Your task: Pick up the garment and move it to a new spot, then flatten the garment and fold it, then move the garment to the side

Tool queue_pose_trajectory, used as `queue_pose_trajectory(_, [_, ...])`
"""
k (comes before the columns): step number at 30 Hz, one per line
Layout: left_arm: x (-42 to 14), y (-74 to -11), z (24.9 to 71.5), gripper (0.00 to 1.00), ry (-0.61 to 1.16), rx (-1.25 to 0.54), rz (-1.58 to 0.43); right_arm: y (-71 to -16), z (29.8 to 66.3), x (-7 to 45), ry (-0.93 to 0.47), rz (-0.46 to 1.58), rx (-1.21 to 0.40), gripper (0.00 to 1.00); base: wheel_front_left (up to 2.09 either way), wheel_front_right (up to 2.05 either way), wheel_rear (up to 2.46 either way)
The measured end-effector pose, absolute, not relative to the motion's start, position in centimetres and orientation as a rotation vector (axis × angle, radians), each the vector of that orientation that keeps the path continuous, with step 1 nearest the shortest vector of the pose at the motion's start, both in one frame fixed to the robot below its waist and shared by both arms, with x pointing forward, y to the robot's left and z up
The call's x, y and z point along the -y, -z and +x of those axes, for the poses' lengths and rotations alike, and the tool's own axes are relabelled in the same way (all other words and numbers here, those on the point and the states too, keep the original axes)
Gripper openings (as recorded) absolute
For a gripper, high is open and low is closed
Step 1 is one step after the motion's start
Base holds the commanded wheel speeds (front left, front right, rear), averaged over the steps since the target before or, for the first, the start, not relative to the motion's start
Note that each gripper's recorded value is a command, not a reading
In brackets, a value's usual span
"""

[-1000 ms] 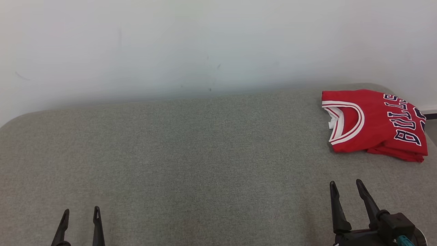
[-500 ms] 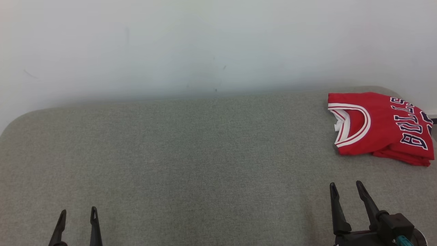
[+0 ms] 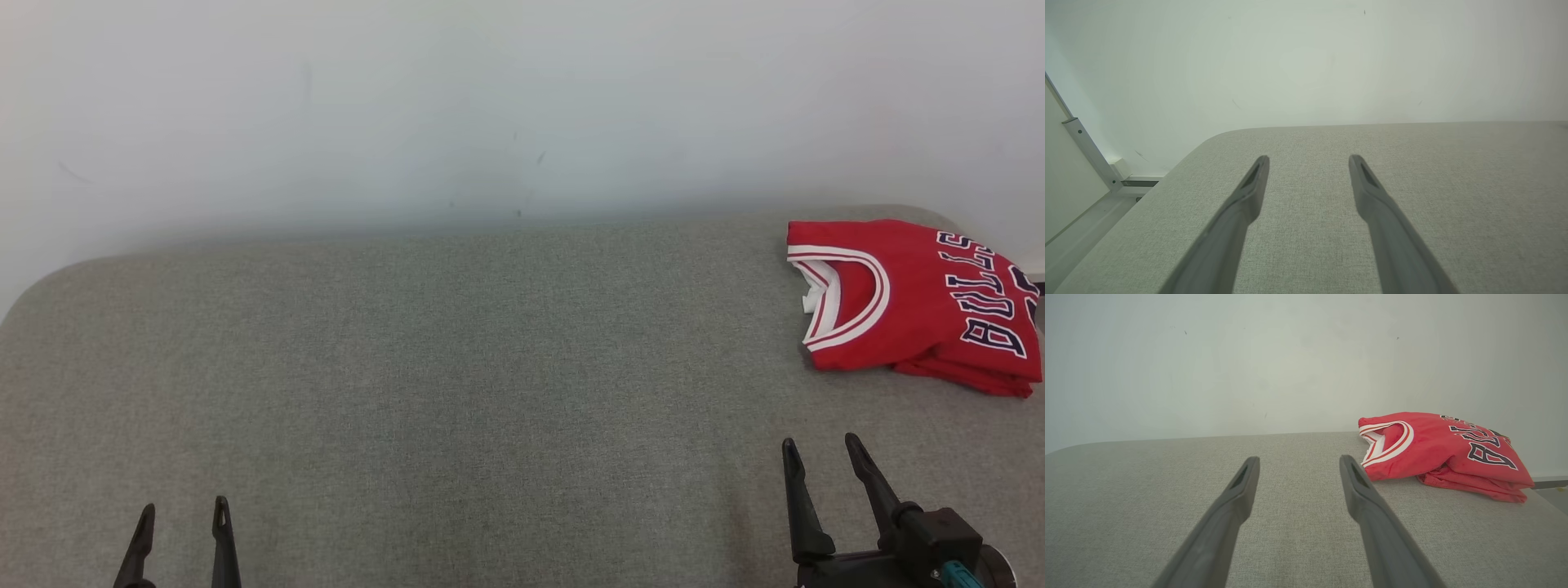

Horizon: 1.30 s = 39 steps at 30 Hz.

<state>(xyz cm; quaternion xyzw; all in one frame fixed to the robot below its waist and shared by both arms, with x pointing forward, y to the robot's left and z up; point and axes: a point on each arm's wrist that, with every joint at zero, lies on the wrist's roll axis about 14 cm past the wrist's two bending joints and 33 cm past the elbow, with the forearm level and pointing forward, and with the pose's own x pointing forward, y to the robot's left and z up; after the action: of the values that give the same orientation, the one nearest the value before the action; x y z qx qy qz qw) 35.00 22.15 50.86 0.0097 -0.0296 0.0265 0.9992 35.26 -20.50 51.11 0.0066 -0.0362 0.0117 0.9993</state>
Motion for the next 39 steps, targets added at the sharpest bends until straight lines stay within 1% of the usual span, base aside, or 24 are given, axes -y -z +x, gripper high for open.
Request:
queue_pose_trajectory(28, [-22.5,-50.8,34.8,1.0,-0.059,0.047,0.04,-50.7,35.4,20.2,-0.03,0.017,0.059,1.0,0.0,0.0,0.0])
queue_pose_trajectory(29, [-22.5,-50.7,34.8,0.0,-0.06,0.044,0.039,-50.5,35.3,20.2,-0.03,0.018,0.052,0.0,0.0,0.0,0.0])
queue_pose_trajectory(35, [-22.1,-48.7,34.4,0.0,-0.064,-0.022,0.011,-48.2,34.5,20.3,-0.021,0.034,-0.024,0.0,0.0,0.0,0.0])
queue_pose_trajectory(39, [-22.5,-47.9,34.4,0.0,-0.086,-0.055,-0.088,-47.7,34.5,20.7,0.006,0.134,-0.046,0.0,0.0,0.0,0.0])
